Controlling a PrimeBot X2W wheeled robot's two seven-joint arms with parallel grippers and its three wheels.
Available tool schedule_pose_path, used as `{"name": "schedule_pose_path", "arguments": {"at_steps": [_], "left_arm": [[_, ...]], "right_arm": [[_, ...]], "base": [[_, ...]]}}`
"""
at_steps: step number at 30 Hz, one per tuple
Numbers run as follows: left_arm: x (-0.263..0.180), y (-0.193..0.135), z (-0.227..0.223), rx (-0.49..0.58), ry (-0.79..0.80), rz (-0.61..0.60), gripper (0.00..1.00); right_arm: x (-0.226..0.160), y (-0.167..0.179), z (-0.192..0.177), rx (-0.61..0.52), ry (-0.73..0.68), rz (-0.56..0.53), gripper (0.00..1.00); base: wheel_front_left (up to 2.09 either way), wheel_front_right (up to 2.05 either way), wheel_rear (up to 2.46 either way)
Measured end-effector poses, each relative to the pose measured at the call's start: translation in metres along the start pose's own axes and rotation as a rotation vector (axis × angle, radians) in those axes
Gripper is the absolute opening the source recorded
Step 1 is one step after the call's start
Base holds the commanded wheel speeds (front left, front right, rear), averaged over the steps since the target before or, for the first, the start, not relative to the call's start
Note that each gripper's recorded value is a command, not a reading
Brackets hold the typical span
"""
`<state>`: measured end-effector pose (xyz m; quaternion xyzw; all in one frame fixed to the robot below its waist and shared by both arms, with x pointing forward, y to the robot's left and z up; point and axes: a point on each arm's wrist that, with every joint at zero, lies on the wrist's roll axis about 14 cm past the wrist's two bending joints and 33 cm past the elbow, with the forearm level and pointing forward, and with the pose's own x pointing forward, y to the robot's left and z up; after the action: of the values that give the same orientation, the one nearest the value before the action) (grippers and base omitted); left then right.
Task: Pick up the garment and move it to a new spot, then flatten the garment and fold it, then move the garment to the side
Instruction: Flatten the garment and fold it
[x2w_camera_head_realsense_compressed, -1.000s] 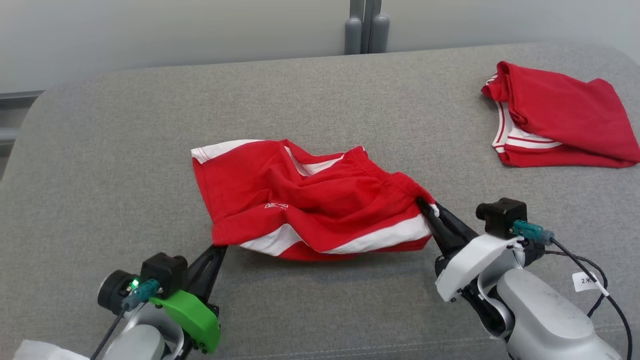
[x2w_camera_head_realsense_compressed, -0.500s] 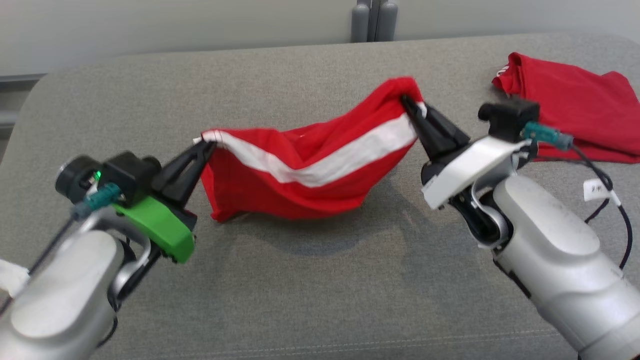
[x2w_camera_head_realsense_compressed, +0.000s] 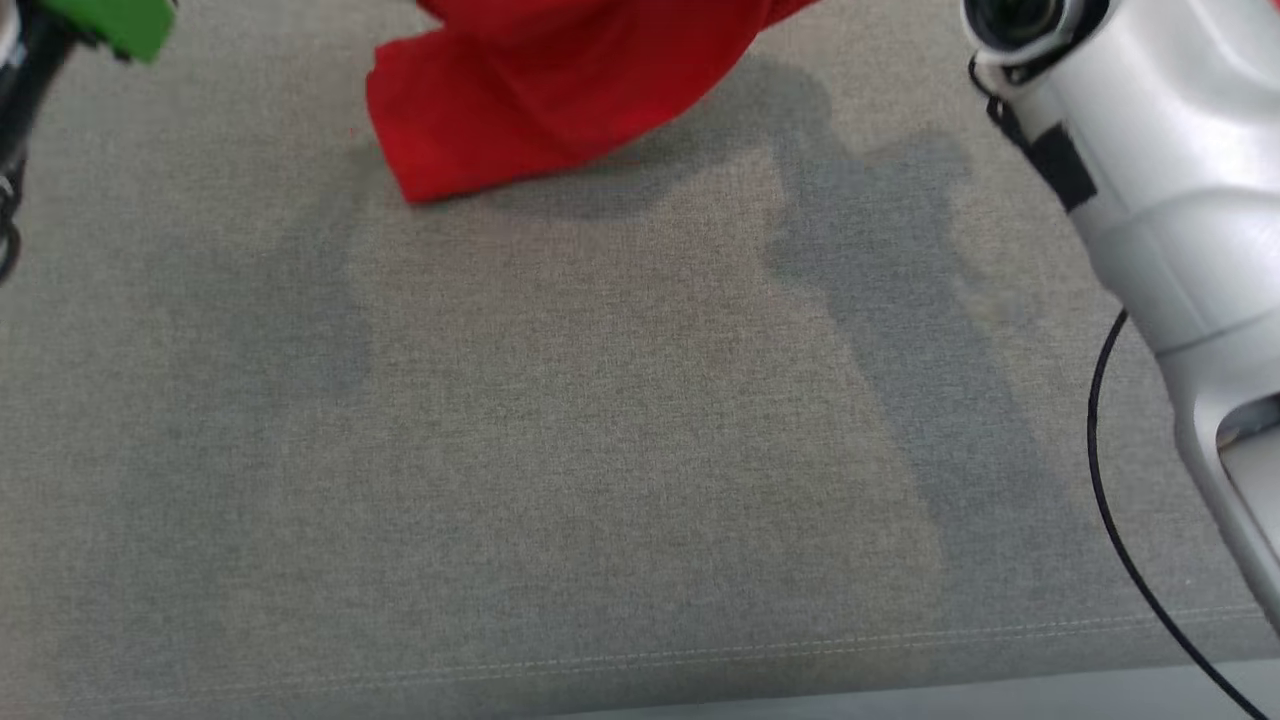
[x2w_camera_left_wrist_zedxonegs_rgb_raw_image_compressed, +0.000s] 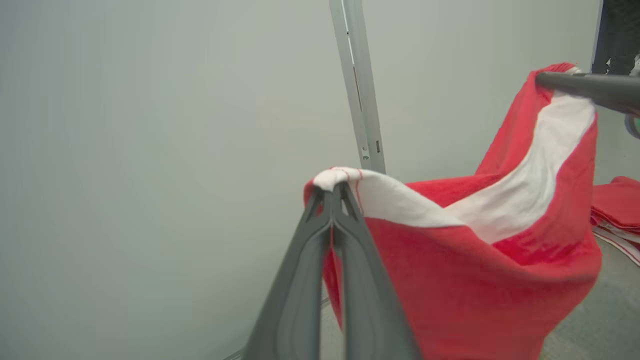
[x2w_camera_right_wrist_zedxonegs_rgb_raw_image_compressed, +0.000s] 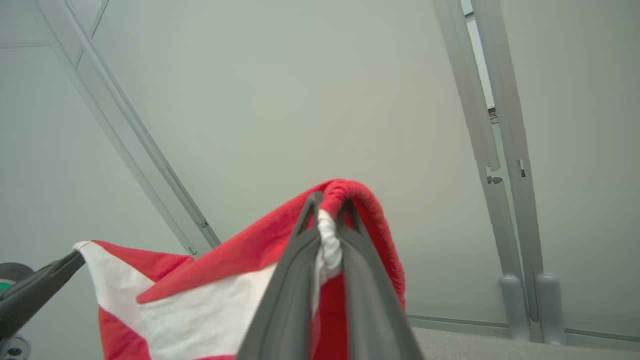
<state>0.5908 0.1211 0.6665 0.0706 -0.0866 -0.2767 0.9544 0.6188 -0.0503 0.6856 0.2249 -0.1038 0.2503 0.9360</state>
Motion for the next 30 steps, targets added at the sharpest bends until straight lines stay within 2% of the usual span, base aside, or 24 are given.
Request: {"name": "schedule_pose_path", "arguments": {"at_steps": [4,8,14,18,23,30], "left_arm": [[0.03,0.024,0.017,0.002,-0.043,0.036,0.0],[0.054,0.041,0.034,-0.038,-0.106,0.073,0.0],[0.075,0.066,0.037,0.042,-0.116,0.126,0.0],[0.086,0.075,0.036,0.001,-0.152,0.152,0.0],[0.093,0.071,0.003,-0.005,-0.128,0.14,0.0],[0.079,0.063,-0.065,-0.069,-0.054,0.12,0.0]], "right_arm": [[0.029,-0.02,0.015,0.024,-0.048,-0.053,0.0],[0.049,-0.032,0.016,-0.017,-0.039,-0.085,0.0],[0.067,-0.052,0.031,-0.082,-0.068,-0.138,0.0],[0.077,-0.058,0.035,-0.107,-0.095,-0.148,0.0],[0.084,-0.067,0.008,-0.087,-0.077,-0.142,0.0],[0.073,-0.08,-0.056,-0.055,0.012,-0.12,0.0]], "base": [[0.0,0.0,0.0],[0.0,0.0,0.0],[0.0,0.0,0.0],[0.0,0.0,0.0],[0.0,0.0,0.0],[0.0,0.0,0.0]]}}
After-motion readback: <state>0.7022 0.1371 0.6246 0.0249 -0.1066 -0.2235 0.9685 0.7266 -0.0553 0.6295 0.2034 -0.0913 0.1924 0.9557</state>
